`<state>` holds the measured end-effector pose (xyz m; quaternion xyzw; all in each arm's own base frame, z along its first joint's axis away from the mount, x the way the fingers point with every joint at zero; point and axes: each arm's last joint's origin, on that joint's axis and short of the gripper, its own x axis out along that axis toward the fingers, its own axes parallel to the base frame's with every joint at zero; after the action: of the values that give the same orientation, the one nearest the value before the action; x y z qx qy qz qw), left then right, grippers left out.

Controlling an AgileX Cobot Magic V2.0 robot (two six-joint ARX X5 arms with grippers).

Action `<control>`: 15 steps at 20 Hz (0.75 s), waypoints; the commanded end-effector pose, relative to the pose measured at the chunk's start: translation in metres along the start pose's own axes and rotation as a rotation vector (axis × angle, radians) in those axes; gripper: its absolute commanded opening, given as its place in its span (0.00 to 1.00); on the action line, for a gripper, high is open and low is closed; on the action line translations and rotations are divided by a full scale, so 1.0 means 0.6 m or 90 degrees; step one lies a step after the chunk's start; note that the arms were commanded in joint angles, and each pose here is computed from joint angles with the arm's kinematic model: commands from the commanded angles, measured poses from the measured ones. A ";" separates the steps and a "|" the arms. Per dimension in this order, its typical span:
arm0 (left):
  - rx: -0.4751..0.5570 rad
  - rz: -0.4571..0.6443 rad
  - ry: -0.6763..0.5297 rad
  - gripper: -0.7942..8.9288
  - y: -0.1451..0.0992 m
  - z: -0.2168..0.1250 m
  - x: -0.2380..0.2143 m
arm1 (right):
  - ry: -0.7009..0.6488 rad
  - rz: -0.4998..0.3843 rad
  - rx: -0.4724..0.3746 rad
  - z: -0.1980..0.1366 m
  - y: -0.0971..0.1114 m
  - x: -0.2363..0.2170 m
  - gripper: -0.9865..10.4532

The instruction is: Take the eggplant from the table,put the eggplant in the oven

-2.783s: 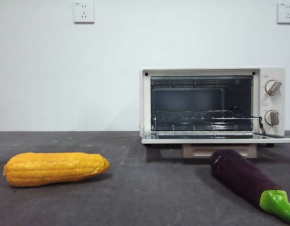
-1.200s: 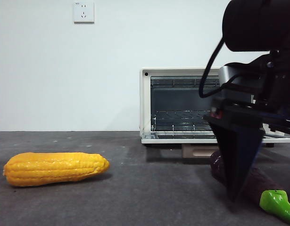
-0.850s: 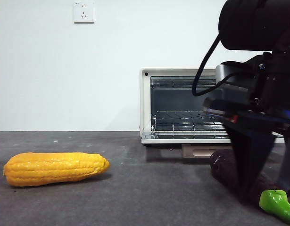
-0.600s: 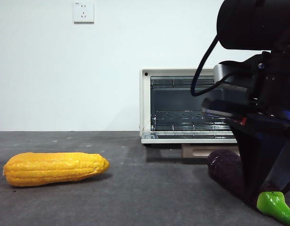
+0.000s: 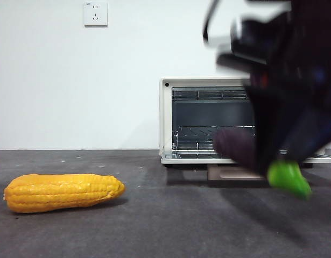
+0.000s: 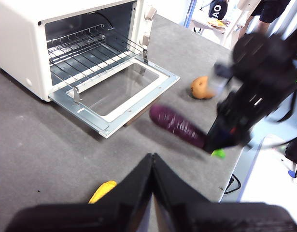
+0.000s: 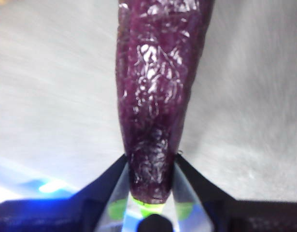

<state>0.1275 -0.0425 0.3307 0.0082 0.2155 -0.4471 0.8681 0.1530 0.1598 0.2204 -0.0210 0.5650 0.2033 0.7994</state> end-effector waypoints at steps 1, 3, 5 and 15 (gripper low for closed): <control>-0.005 -0.004 0.001 0.08 0.000 -0.002 0.001 | -0.028 0.018 -0.029 0.012 0.009 -0.033 0.08; -0.005 -0.004 0.001 0.08 0.000 -0.002 0.001 | -0.064 0.020 -0.048 0.032 0.012 -0.060 0.08; -0.005 -0.005 0.002 0.08 0.000 -0.002 0.002 | -0.095 0.015 -0.044 0.058 0.000 -0.077 0.08; 0.007 -0.036 0.009 0.08 -0.010 -0.002 0.008 | -0.088 0.063 0.097 0.198 -0.142 -0.044 0.08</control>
<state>0.1250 -0.0493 0.3307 0.0139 0.2155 -0.4702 0.8557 0.2785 0.1033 0.2723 0.0888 0.5239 0.1916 0.8252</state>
